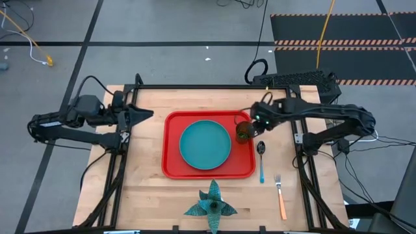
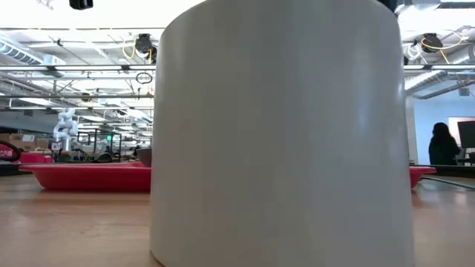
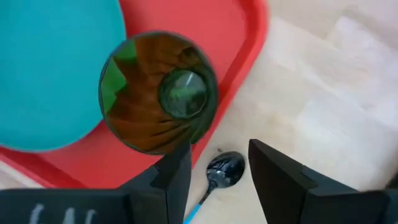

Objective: Pick and place plate/cup/fork/spoon on tray
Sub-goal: Adjust the green cup on the orange tray

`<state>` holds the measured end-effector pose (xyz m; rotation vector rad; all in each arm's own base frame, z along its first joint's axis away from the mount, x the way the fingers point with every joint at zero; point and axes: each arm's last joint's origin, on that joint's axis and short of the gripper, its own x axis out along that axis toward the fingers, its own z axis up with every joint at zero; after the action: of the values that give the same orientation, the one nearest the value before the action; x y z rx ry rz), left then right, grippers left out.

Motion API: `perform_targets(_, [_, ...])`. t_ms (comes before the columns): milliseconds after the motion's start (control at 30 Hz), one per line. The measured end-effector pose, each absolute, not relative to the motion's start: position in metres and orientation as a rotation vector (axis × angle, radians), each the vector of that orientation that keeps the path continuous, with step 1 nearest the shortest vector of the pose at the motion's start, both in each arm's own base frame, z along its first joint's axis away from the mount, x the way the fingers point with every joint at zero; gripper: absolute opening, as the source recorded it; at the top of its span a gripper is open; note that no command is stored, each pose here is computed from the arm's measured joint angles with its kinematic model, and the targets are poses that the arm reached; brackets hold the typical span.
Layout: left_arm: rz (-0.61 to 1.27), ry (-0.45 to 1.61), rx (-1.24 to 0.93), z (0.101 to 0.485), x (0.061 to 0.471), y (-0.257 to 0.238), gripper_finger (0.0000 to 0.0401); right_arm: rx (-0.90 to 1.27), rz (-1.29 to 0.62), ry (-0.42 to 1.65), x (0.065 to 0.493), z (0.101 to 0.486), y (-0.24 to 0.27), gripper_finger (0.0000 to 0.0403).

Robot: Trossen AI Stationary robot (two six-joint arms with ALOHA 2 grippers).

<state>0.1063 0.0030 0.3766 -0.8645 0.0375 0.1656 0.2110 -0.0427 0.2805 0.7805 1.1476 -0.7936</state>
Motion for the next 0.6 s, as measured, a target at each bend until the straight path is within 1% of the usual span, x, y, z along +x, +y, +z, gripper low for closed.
perform_targets(133, [0.172,0.051,-0.867,0.375,0.112,0.003,0.0163,0.786,-0.785,1.193,0.213,0.275,-0.055,0.0153])
perform_targets(400, [0.181,0.049,-0.857,0.375,0.122,0.003,0.0163,0.791,-0.7,1.154,0.217,0.276,-0.067,0.0153])
perform_targets(600, [0.206,0.052,-0.85,0.374,0.129,0.004,0.0163,0.757,-0.677,1.189,0.225,0.267,-0.069,0.0153])
